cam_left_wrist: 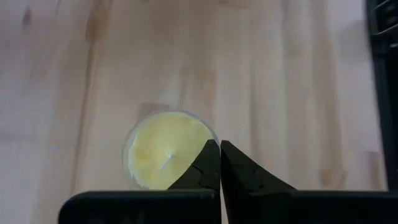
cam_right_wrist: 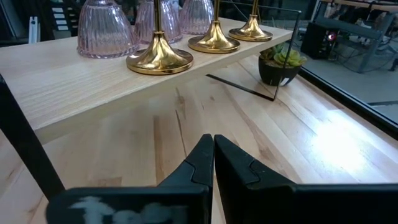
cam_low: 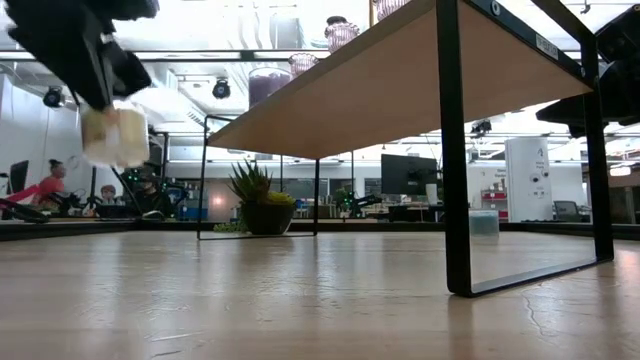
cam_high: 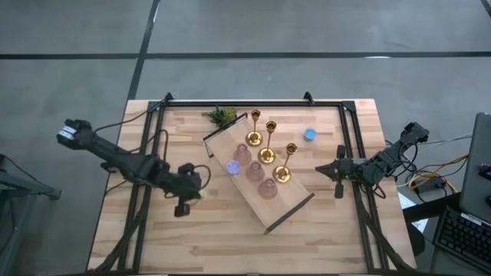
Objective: Pick & Place candle stick holders
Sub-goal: Put the yellow scented candle on the shelf aligned with the purple scented candle
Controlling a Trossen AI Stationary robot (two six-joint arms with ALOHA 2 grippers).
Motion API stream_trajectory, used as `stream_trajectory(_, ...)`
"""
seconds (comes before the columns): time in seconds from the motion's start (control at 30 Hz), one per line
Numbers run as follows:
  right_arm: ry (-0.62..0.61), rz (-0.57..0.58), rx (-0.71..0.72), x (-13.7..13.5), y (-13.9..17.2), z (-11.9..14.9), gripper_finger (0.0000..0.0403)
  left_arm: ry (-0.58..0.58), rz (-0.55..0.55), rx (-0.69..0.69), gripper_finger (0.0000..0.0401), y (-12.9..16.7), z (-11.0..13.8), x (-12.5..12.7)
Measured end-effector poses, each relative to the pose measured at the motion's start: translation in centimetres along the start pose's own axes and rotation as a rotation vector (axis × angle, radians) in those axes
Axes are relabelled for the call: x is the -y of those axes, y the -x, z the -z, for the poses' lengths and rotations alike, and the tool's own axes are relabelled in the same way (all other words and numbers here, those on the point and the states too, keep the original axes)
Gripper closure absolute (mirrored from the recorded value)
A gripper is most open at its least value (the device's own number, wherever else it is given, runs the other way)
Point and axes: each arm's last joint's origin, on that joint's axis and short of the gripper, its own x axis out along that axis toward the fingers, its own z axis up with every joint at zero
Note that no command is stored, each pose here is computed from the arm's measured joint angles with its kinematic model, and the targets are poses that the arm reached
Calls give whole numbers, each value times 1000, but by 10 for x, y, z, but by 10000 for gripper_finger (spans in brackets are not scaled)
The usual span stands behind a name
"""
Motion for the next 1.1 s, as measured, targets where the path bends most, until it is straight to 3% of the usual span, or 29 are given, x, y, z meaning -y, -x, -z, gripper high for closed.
stream_trajectory(0.3, 0, 0, 0, 0, 0, 0, 394, -135, 110, 171, 401, 11, -41, 50)
stream_trajectory(0.63, 0, 0, 0, 0, 0, 0, 394, -339, 39, 176, 401, 0, -100, 78)
stream_trajectory(0.93, 0, 0, 0, 0, 0, 0, 394, -438, -77, 48, 401, -10, -153, 68)
stream_trajectory(1.1, 0, 0, 0, 0, 0, 0, 394, -423, -38, 6, 401, -18, -171, 49)
